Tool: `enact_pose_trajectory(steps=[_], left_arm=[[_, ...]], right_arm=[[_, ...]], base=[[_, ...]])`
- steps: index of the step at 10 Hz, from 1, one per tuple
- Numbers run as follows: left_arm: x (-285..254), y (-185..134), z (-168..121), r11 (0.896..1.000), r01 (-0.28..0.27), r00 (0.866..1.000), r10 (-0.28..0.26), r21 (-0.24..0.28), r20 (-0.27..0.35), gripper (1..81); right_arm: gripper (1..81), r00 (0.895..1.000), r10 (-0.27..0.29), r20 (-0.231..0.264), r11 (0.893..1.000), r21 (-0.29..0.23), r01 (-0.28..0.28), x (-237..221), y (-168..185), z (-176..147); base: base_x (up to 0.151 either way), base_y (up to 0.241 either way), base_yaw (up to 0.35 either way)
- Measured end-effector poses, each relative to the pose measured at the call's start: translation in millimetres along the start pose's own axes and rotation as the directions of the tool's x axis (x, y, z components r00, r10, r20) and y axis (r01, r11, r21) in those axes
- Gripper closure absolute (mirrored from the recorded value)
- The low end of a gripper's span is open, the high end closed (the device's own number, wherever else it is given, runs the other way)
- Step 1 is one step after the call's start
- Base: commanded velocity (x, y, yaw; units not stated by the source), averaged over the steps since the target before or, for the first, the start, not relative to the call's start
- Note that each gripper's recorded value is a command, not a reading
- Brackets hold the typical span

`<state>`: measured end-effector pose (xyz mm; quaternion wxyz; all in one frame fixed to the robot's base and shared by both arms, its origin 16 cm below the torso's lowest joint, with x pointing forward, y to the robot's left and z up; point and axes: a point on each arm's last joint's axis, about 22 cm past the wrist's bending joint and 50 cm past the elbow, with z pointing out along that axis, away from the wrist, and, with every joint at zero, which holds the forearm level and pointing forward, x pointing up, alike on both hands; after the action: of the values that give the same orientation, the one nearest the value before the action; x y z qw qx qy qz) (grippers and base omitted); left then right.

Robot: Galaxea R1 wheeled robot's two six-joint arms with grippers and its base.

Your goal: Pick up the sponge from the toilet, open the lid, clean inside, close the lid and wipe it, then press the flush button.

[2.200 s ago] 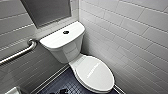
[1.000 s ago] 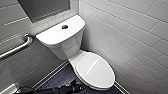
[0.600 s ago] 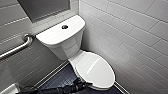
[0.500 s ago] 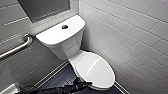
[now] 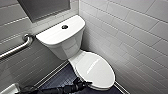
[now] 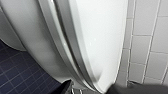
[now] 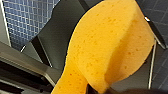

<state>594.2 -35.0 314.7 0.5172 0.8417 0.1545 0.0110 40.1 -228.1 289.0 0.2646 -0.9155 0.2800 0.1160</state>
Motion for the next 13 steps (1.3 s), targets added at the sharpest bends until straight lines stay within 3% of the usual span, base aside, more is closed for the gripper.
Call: enact_pose_trajectory(steps=[6, 13], left_arm=[[3.8, 12.8, 9.4, 1.000, -0.004, 1.000, 0.004, -0.017, -0.002, 1.0], [1.6, 15.9, 23.8, 0.999, 0.037, 0.998, -0.038, -0.027, -0.042, 1.0]], right_arm=[[81.1, 1.000, -0.004, -0.004, 1.000, 0.003, 0.004, 3.8, -2.0, 2.6], [81.1, 1.000, -0.004, -0.005, 1.000, 0.002, 0.004, 4.2, -1.4, 2.9]], base=[[0.000, 0.000, 0.000], [0.000, 0.000, 0.000]])
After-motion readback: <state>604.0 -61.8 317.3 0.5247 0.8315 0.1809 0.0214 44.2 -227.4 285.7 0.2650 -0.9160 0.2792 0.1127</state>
